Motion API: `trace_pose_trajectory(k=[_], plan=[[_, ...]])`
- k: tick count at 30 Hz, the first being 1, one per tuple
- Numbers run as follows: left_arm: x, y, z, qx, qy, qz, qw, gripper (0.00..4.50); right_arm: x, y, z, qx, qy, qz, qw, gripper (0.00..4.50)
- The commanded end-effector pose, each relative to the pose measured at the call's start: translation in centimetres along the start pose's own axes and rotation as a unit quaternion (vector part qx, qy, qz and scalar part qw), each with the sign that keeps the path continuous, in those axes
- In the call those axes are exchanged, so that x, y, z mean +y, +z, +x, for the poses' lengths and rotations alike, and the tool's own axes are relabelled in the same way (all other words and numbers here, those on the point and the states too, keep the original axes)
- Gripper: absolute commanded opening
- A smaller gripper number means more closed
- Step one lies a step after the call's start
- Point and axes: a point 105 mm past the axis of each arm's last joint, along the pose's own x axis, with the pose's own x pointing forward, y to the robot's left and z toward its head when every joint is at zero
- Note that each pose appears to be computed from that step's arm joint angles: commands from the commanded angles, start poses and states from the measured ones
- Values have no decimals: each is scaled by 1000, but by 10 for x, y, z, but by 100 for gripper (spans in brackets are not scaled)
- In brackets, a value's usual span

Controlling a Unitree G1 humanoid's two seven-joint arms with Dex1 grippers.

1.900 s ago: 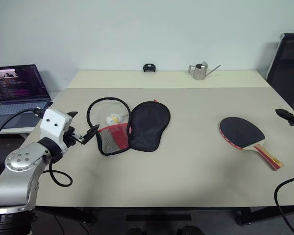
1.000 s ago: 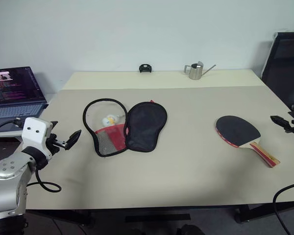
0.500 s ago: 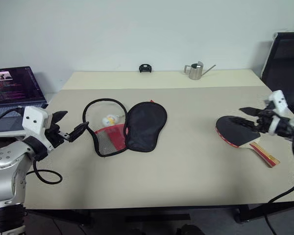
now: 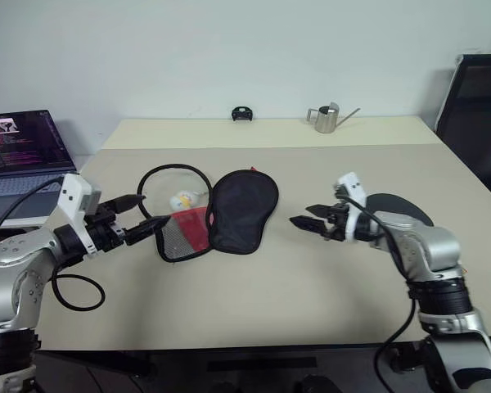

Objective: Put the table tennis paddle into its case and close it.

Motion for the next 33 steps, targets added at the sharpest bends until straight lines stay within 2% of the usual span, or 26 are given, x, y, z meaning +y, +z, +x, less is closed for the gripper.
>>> trace_pose_trajectory(k=[1,5,13,20,28,31,33], plan=[[1,7,-3,2,-19,12,1000,450,3,8,13,-2,-9,-5,1000,387],[-7,10,0,3,-62,15,998,450,6,0,40,15,-24,-6,1000,387],[-9,8,-1,16,-92,28,995,450,-5,-11,71,30,-73,5,997,387],[-7,9,-1,14,-95,36,995,450,12,-22,95,48,-47,17,998,387],[-6,10,0,10,-95,42,995,450,29,-27,106,63,-25,5,998,387],[-7,9,1,9,-96,44,994,450,34,-30,106,69,-19,0,997,332],[-7,9,1,9,-97,46,994,450,35,-32,106,74,-18,-6,997,273]])
